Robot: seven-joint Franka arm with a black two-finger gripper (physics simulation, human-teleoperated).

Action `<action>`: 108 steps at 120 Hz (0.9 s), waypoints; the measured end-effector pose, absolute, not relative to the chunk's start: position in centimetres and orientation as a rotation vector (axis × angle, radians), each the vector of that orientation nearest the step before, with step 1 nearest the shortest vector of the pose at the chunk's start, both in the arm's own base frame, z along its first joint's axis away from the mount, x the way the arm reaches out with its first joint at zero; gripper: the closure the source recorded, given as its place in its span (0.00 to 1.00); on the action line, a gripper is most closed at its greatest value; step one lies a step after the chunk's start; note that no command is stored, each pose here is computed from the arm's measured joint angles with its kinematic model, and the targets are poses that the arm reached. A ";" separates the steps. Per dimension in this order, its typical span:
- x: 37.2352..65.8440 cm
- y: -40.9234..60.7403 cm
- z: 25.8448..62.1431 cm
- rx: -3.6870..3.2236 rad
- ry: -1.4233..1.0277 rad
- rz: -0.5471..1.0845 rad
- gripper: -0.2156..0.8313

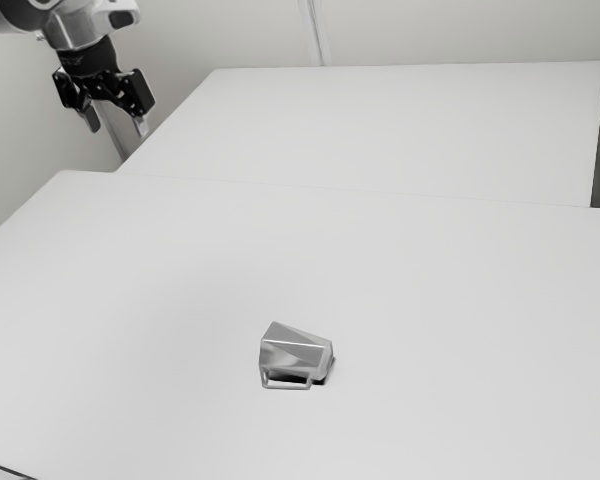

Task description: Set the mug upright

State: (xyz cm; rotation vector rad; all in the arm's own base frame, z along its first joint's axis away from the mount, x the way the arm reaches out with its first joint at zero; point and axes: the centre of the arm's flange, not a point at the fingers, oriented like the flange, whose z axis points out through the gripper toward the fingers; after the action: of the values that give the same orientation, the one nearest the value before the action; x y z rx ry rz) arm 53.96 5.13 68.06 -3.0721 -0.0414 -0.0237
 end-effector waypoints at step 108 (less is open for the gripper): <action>44.6 1.2 29.1 -4.099 -0.730 -0.178 0.21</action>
State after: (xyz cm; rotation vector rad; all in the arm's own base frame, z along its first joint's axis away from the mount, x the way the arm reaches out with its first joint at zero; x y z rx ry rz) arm 44.64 1.23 29.13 -4.0993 -0.7301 -0.1779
